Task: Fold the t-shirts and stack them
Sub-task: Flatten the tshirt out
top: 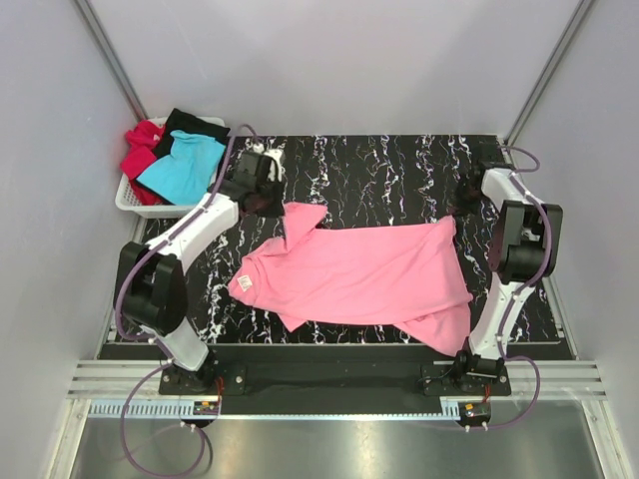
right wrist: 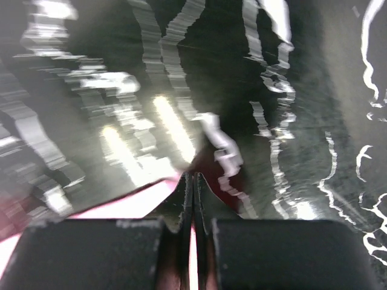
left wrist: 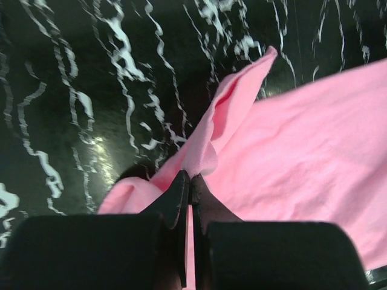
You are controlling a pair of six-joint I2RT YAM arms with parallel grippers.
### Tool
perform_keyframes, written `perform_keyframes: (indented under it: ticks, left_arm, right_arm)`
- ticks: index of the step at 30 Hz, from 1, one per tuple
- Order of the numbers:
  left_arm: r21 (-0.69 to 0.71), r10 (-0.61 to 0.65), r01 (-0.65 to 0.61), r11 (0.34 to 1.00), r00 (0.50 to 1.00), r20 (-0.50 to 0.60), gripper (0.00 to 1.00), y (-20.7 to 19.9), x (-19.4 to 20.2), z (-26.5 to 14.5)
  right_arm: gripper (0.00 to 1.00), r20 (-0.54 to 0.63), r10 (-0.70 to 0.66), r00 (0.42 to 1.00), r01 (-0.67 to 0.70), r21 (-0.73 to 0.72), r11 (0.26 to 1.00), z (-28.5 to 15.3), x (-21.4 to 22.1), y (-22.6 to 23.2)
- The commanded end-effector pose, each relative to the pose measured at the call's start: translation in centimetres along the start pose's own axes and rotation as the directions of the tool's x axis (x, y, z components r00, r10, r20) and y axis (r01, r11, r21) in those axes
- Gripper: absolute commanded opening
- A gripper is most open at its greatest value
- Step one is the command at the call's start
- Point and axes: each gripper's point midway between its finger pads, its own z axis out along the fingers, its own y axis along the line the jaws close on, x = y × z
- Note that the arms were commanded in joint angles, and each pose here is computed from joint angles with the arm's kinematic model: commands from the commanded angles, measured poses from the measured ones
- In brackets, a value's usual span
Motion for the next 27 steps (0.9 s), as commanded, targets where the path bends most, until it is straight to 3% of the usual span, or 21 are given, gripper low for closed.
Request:
perform_keyframes:
  ticks: [1, 6, 9, 13, 17, 20, 24, 27]
  left_arm:
    - [0.059, -0.041, 0.031, 0.998, 0.983, 0.182, 0.0, -0.4, -7.0, -4.2]
    - [0.046, -0.079, 0.069, 0.997, 0.963, 0.259, 0.0, 1.8, -11.1, -6.8]
    - [0.029, -0.085, 0.08, 0.996, 0.956, 0.281, 0.0, 2.9, -12.0, -7.7]
    - [0.01, -0.093, 0.093, 0.996, 0.967, 0.238, 0.0, 3.7, -10.2, -6.8]
    - [0.011, -0.105, 0.105, 0.994, 0.977, 0.184, 0.0, 4.0, -8.2, -5.6]
    - [0.004, -0.117, 0.117, 0.993, 0.982, 0.149, 0.0, 4.2, -6.7, -4.9]
    - [0.02, -0.121, 0.119, 0.993, 0.984, 0.129, 0.0, 4.0, -6.2, -4.3]
    - [-0.019, -0.035, 0.041, 0.999, 0.973, 0.227, 0.0, 4.6, -9.6, -5.3]
  right_arm:
    - [0.0, 0.245, -0.051, 0.968, 0.11, -0.237, 0.965, -8.0, -5.9, 5.4]
    - [0.0, 0.427, -0.046, 0.903, 0.29, -0.526, 0.8, -17.2, -8.5, 12.1]
    - [0.0, 0.442, -0.056, 0.895, 0.324, -0.559, 0.763, -19.1, -6.9, 12.4]
    - [0.0, 0.334, -0.066, 0.94, 0.242, -0.518, 0.821, -15.4, -1.7, 9.4]
    - [0.0, 0.073, -0.024, 0.997, 0.055, -0.463, 0.885, -8.9, 6.2, 5.8]
    - [0.0, -0.033, 0.005, 0.999, -0.018, -0.399, 0.917, -6.2, 9.7, 4.1]
    - [0.0, -0.017, 0.002, 1.0, -0.008, -0.37, 0.929, -5.5, 8.9, 3.8]
    - [0.0, 0.106, -0.007, 0.994, 0.048, -0.385, 0.922, -7.2, 4.0, 5.3]
